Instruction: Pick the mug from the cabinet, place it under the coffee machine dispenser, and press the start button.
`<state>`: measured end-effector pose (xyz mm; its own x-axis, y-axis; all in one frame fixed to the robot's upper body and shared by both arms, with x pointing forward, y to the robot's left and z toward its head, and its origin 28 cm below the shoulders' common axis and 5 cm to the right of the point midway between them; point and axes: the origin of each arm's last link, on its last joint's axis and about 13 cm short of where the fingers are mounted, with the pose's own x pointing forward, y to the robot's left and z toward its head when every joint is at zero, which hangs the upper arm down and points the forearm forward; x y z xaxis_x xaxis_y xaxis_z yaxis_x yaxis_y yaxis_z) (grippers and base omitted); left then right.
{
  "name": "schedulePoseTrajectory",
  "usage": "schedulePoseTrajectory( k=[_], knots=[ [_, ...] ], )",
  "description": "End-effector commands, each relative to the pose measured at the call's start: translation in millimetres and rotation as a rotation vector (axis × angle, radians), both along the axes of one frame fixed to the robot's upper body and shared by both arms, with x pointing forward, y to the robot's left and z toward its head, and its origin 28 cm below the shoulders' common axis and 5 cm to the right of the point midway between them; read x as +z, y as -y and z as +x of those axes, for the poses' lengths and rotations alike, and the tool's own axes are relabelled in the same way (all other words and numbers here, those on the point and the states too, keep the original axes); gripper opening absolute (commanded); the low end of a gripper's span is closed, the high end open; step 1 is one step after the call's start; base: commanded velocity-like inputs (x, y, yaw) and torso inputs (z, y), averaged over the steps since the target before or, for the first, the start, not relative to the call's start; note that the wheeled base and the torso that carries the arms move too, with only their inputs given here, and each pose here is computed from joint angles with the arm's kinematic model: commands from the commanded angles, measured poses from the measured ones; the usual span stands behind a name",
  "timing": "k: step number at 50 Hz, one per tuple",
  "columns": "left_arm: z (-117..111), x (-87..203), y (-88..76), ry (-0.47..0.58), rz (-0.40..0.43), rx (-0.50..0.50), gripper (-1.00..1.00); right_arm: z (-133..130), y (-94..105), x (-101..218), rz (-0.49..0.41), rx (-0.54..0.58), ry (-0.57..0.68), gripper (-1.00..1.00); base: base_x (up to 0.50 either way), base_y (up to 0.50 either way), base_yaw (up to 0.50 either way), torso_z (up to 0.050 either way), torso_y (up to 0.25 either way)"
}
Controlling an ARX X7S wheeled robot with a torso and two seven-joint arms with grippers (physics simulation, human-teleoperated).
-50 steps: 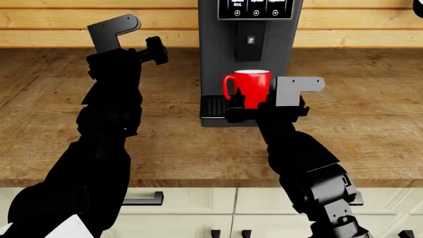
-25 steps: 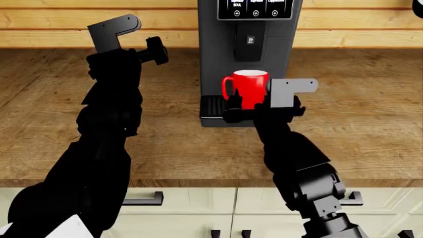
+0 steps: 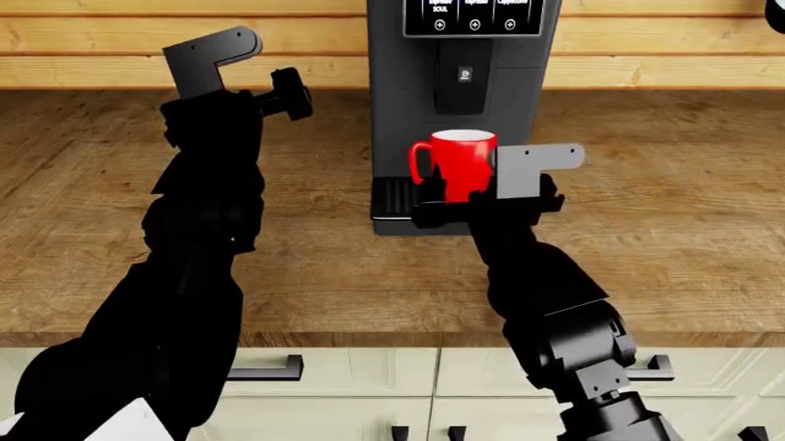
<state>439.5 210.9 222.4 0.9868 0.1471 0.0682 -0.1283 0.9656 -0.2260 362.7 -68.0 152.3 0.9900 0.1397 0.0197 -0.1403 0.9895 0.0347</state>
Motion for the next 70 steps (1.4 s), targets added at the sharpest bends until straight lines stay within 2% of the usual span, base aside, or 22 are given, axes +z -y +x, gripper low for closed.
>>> schedulePoseTrajectory(
  k=[1,18,25,33,47,58,70],
  knots=[
    [0,0,0.1,0.000,0.001,0.000,1.00,11,5.2,2,0.030,-0.003,-0.075,1.00,0.03,0.01,0.02,0.000,0.000],
    [0,0,0.1,0.002,0.000,0.002,1.00,-14,3.6,-11,0.049,0.039,-0.121,1.00,0.01,0.00,0.00,0.000,0.000],
    [0,0,0.0,0.003,-0.001,0.002,1.00,-18,2.0,0,0.027,0.053,-0.091,1.00,0.00,0.00,0.00,0.000,0.000],
    [0,1,-0.1,0.003,-0.002,0.003,1.00,-17,-3.5,-7,-0.023,0.087,-0.210,1.00,0.00,0.00,0.00,0.000,0.000],
    [0,0,0.1,0.002,-0.001,0.000,1.00,-22,-6.3,-11,-0.029,0.085,-0.317,1.00,0.00,0.00,0.00,0.000,0.000],
    [0,0,0.1,0.002,-0.001,0.001,1.00,-42,-8.1,1,-0.048,0.078,-0.354,1.00,0.00,0.00,0.00,0.000,0.000],
    [0,0,-0.2,0.003,-0.002,0.001,1.00,-42,-8.5,2,-0.057,0.073,-0.362,1.00,0.00,0.00,0.00,-0.002,0.000]
  ],
)
